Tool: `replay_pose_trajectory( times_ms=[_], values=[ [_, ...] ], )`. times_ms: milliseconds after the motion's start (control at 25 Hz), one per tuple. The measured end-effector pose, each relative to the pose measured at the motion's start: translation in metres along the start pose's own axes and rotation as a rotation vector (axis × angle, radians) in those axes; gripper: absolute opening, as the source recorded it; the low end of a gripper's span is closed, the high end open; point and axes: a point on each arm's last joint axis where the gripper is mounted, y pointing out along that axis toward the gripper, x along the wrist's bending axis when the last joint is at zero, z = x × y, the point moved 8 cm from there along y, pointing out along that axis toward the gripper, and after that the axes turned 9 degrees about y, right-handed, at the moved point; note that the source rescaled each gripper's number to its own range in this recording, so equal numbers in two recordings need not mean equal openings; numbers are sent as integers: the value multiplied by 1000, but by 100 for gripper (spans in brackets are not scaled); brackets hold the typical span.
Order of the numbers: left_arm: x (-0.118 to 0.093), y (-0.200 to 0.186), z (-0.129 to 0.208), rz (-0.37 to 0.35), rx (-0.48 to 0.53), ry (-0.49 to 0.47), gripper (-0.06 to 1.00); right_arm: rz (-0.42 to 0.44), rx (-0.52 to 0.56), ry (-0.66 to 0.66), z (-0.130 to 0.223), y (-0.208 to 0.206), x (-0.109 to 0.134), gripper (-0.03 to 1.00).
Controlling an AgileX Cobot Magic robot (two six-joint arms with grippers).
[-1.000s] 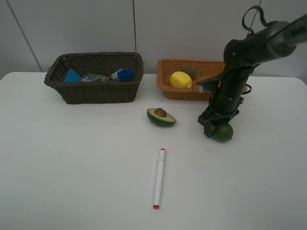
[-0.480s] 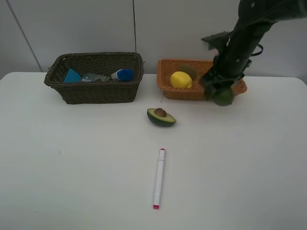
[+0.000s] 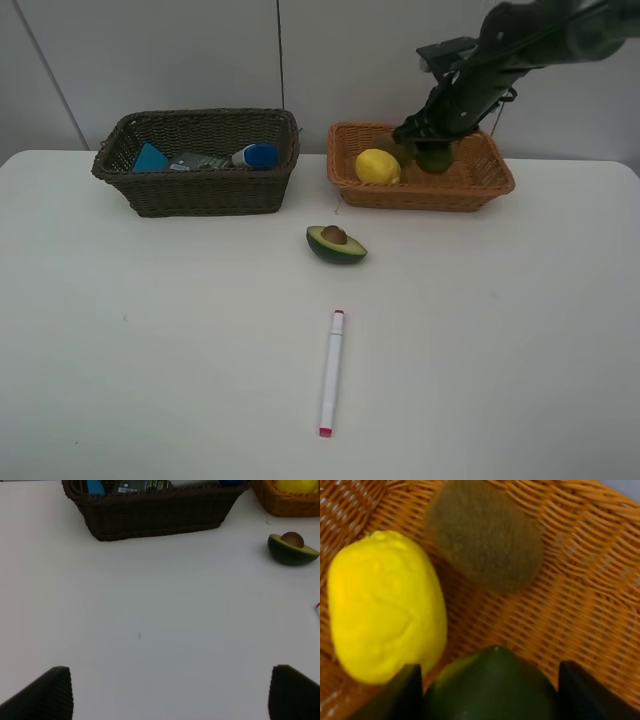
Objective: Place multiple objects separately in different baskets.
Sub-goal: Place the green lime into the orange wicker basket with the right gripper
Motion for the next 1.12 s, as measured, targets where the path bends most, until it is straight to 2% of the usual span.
replay_pose_trajectory(
  times_ms=[160, 400, 440, 520, 560, 640, 880, 1120],
  values=[
    [0, 0, 0, 0, 0, 0, 100, 2, -29, 74, 0, 17, -1, 53],
    [0, 0, 0, 0, 0, 0, 100, 11, -46, 165, -2, 18, -5, 55],
    [0, 0, 0, 0, 0, 0, 100, 10, -43, 172, -2, 18, -5, 61],
    [0, 0, 0, 0, 0, 0, 100, 11, -38, 183, -1, 18, -5, 82],
    [0, 0, 0, 0, 0, 0, 100, 11, -34, 185, 0, 18, -5, 89],
    [0, 0, 0, 0, 0, 0, 100, 12, -24, 185, 2, 18, -5, 95],
    [0, 0, 0, 0, 0, 0, 100, 20, 34, 180, 9, 10, -5, 99],
    [0, 0, 0, 0, 0, 0, 100, -28, 74, 248, 1, -60, 2, 99]
  ],
)
